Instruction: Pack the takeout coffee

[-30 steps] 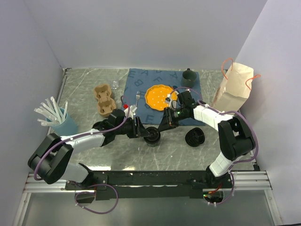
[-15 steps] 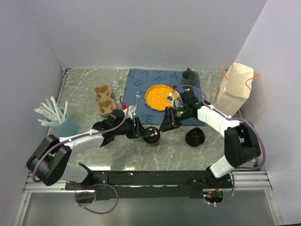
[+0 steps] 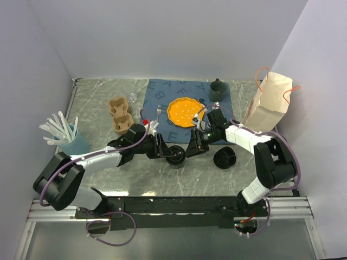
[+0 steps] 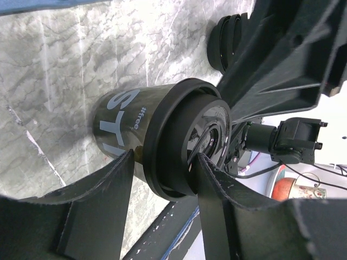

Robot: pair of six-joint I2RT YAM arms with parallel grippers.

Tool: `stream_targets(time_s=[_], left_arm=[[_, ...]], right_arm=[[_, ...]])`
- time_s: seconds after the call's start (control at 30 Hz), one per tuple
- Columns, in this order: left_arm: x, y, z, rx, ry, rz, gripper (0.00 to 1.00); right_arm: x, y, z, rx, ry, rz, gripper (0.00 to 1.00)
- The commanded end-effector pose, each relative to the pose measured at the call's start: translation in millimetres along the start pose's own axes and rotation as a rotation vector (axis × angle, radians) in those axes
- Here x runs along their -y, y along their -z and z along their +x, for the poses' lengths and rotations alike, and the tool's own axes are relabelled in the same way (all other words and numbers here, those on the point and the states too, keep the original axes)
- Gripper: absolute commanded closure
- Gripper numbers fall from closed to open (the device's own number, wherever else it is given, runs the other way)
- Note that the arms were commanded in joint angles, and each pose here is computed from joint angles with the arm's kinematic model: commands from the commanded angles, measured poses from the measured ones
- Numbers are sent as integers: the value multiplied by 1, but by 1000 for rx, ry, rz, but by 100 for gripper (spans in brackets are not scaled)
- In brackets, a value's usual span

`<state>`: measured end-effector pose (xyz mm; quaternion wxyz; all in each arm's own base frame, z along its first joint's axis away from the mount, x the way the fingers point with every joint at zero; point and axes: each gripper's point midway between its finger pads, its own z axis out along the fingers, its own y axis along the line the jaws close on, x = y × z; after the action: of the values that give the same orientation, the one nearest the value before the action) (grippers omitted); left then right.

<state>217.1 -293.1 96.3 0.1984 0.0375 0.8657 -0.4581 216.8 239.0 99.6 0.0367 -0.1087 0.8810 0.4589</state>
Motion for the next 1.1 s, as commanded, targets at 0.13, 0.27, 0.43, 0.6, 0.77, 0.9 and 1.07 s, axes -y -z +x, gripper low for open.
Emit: stream_targets(time_s=[0.13, 0.27, 0.43, 0.6, 0.77, 0.9, 1.07], left_arm=[[-74, 2, 53, -165, 78, -273, 49], [-75, 2, 51, -161, 72, -285, 49], [-78, -1, 51, -177, 42, -288, 49], [-83, -5, 52, -223, -21, -294, 50], [-80, -8, 50, -250, -49, -278, 50], [-71, -8, 46, -252, -79, -243, 49], [-69, -8, 47, -287, -123, -221, 48]], right_arm=[[26, -11, 0, 39, -69, 63, 74], [41, -16, 13, 51, -169, 108, 78], [9, 3, 7, 96, -126, 69, 71], [-36, 33, -20, 146, -4, 35, 62], [-44, 44, -39, 178, 31, 41, 57], [-32, 41, -52, 163, 53, 57, 56], [-22, 39, -56, 147, 38, 12, 61]])
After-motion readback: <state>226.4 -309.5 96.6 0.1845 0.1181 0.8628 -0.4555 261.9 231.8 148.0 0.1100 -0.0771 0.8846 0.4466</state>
